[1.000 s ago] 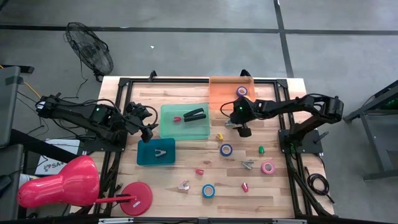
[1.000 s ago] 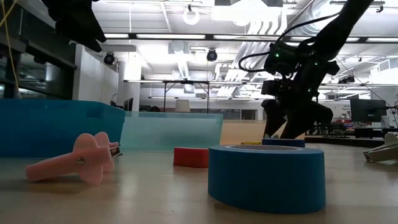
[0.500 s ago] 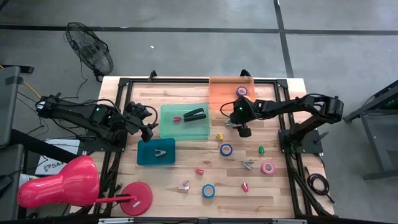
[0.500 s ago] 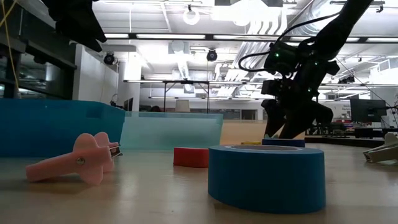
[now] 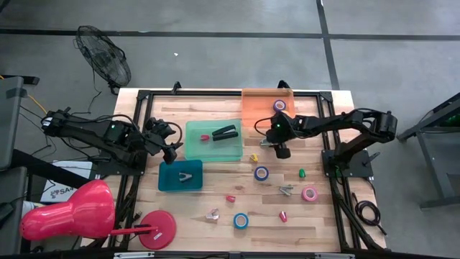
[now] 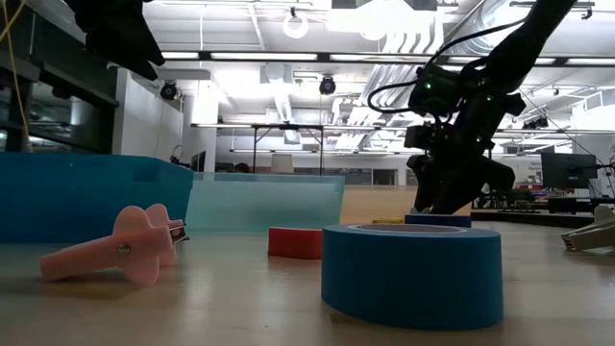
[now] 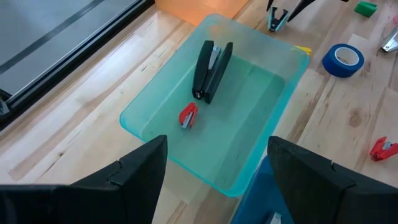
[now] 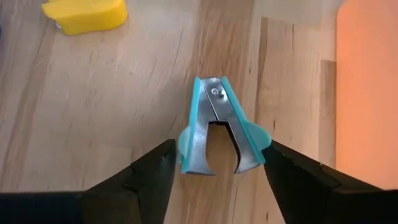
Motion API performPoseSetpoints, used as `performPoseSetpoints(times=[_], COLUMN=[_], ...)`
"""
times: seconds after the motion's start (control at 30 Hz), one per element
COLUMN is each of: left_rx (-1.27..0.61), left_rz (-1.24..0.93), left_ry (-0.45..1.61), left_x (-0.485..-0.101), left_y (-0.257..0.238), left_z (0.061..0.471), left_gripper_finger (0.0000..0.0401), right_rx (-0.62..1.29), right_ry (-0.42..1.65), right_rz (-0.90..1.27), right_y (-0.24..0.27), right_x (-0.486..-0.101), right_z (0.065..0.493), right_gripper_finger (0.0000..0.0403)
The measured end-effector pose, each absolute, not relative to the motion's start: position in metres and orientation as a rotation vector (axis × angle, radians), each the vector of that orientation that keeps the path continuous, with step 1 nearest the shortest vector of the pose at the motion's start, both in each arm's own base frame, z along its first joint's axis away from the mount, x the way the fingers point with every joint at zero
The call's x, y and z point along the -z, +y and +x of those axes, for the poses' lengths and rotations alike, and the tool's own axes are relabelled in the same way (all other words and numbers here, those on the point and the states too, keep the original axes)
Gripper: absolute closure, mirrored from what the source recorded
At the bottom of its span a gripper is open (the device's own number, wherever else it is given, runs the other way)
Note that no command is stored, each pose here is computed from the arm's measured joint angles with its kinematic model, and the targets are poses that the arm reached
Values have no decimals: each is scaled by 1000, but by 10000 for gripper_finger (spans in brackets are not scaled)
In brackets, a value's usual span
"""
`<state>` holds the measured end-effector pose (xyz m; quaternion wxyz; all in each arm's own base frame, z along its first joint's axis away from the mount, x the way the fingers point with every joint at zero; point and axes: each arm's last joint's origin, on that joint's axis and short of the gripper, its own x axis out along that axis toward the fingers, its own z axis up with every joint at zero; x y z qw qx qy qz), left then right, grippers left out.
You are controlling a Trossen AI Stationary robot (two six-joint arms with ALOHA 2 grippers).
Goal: Pick and place Stapler, Stapler remover, tape
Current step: Put the light blue staple remover in the blue bin
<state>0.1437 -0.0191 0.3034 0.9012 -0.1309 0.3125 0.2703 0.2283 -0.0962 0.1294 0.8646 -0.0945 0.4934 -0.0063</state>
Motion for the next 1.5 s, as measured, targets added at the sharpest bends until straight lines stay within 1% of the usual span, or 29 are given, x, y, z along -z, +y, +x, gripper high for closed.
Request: performPoseSetpoints(times=[0.37, 0.6, 0.77, 0.83, 1.3, 1.5], left_rx=[-560, -560, -560, -560, -556, -558], left_rz=[-271, -274, -277, -277, -287, -289], left_ry=[646, 645, 641, 641, 614, 596], left_x=[-303, -303, -304, -304, -306, -306], left_y=[-19, -19, -19, -19, -19, -20], left_z=[144, 144, 144, 144, 146, 149], left_gripper_finger=[128, 128, 128, 128, 128, 128], right_rx=[55, 119, 204, 216, 174, 145], right_ry=[1043, 1024, 973, 963, 892, 848], right_rz=[-95, 34, 174, 195, 213, 209], right_y=[-95, -95, -95, -94, -84, -78], right_x=[-129, -130, -133, -135, -178, -205], right_z=[227, 228, 231, 234, 267, 284], right_gripper_finger=[272, 314, 319, 319, 319, 319])
